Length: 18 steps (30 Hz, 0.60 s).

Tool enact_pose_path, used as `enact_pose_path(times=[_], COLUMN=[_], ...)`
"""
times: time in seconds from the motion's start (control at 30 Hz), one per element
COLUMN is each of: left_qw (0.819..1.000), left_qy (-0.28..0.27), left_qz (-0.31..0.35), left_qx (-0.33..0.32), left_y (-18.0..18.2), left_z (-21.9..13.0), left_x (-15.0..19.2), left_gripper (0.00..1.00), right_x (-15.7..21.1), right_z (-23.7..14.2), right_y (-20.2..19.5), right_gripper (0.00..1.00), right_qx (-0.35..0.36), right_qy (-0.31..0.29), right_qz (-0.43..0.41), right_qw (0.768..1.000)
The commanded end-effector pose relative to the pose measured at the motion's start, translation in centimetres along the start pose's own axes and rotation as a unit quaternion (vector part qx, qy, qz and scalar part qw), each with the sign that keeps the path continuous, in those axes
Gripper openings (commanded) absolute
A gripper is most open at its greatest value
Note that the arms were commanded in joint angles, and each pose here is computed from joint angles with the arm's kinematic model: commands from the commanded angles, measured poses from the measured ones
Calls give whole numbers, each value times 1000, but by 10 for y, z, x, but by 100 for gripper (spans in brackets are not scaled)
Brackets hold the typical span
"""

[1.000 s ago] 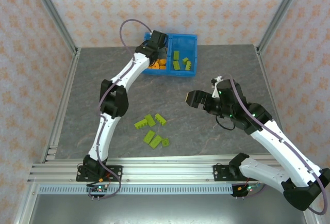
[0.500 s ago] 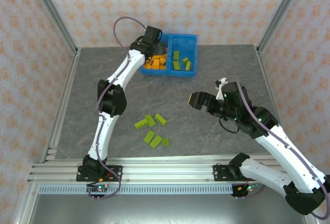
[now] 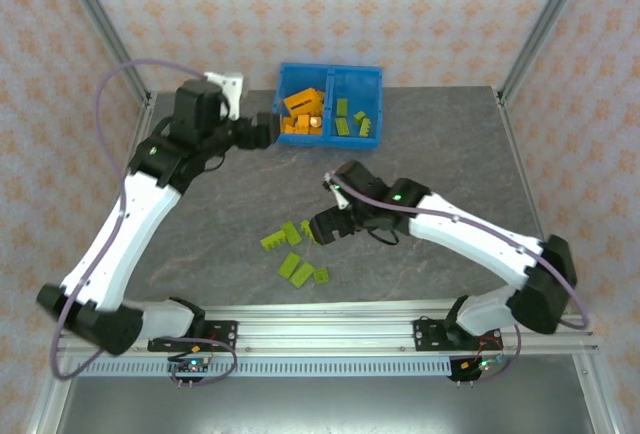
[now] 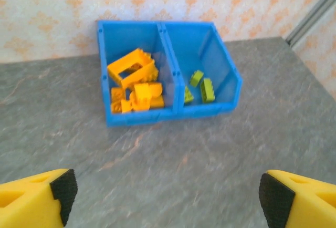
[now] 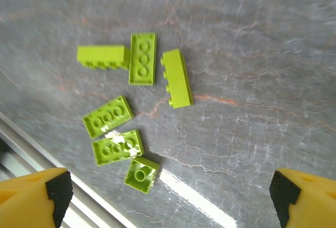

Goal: Sort the legos into containers by color

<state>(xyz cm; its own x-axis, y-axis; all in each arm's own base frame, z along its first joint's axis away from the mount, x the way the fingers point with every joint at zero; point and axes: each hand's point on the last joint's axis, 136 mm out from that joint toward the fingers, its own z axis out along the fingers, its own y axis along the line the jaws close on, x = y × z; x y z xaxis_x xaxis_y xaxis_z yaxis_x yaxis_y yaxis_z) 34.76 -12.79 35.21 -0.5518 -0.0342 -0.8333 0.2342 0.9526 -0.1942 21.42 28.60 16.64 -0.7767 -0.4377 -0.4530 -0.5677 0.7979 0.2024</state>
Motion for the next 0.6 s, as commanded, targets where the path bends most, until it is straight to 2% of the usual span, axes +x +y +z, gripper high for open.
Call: enact_pose_path(times=[0.0, 0.1, 0.23, 0.43, 0.57], left_qw=[992, 987, 985, 981, 971], left_qy=[116, 142, 149, 158, 175], left_qz=[48, 69, 79, 85, 104], left_qx=[-1, 20, 29, 73, 124], left_y=[9, 9, 12, 1, -13], left_z=[-7, -28, -39, -39, -41], left_x=[77, 108, 134, 155, 166], left_gripper=[95, 98, 100, 100, 100], right_x=[-8, -8, -7, -4, 1], right_z=[25, 58, 94, 135, 150], right_y=[6, 2, -6, -6, -12], right_gripper=[96, 92, 83, 63, 45], right_qx=[1, 18, 44, 47, 59], right_qy=[16, 47, 84, 115, 124], right_qz=[-69, -86, -97, -107, -104], right_qw=[998, 995, 991, 986, 985])
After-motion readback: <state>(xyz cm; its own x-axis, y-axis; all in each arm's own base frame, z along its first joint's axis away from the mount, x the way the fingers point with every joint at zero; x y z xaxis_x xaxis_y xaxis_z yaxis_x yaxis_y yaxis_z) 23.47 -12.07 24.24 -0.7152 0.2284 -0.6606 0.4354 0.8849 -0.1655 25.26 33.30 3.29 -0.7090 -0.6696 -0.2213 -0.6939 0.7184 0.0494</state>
